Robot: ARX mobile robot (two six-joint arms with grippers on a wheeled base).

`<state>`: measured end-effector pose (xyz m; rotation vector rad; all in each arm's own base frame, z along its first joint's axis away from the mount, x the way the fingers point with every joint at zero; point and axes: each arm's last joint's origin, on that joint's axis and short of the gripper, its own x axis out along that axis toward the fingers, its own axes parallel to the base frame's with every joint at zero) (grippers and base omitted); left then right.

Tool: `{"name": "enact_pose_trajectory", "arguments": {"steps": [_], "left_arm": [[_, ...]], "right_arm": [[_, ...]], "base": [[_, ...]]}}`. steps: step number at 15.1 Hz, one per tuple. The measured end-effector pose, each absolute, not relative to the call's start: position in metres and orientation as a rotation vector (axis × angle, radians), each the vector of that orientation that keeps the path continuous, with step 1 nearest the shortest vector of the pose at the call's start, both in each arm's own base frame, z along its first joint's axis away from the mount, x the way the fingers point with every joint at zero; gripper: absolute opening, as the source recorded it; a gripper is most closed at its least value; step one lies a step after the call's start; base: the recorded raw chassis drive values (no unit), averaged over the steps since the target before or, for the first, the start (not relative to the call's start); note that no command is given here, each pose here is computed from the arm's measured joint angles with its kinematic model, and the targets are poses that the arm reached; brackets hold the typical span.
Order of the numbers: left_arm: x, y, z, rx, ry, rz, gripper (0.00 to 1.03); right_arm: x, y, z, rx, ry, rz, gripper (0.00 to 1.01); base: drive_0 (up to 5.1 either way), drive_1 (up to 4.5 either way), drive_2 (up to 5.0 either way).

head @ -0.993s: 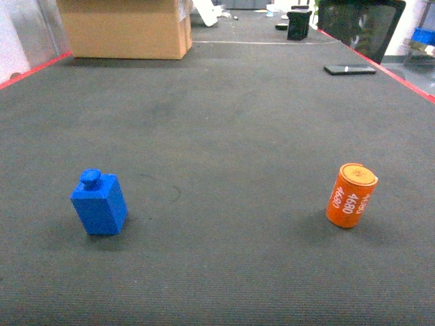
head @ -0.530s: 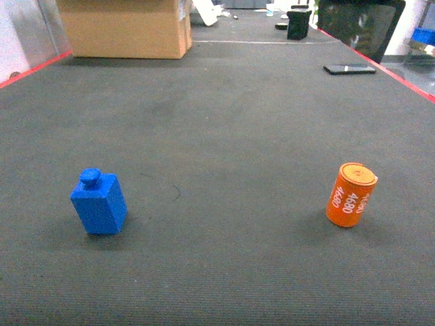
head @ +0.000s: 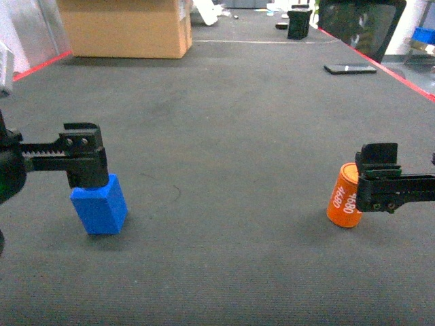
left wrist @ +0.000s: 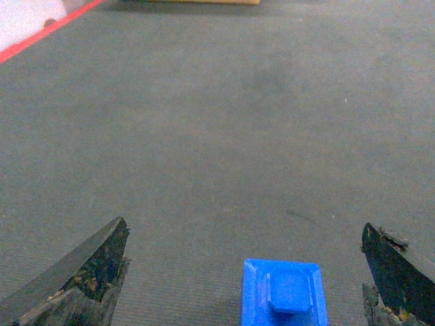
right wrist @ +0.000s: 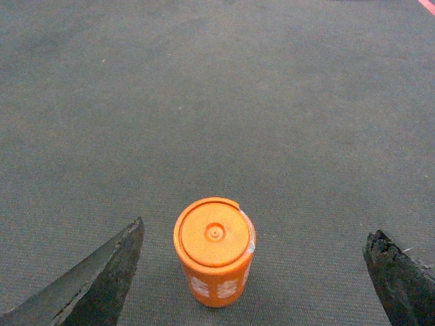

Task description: Sort blue parts and orange caps into right shelf containers

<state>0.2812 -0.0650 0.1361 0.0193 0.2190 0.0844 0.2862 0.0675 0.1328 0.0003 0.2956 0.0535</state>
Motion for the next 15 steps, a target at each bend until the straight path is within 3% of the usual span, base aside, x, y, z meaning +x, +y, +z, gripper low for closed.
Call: {"name": "enact_pose_trajectory", "arguments": {"steps": [6,15], "left_arm": [[0.301,-0.078,0.108,0.013,0.286,0.058,0.98],[0.310,-0.077,0.063,0.027,0.429,0.071,0.98]], "right_arm": [[0.315,0.076,0.108,0.026,0.372,0.056,0.98],[0.338,0.086,0.077,0.046,0.448,0.054,0.98]], "base": [[0.0,0.00,0.0],[0.0,0.00,0.0]]}}
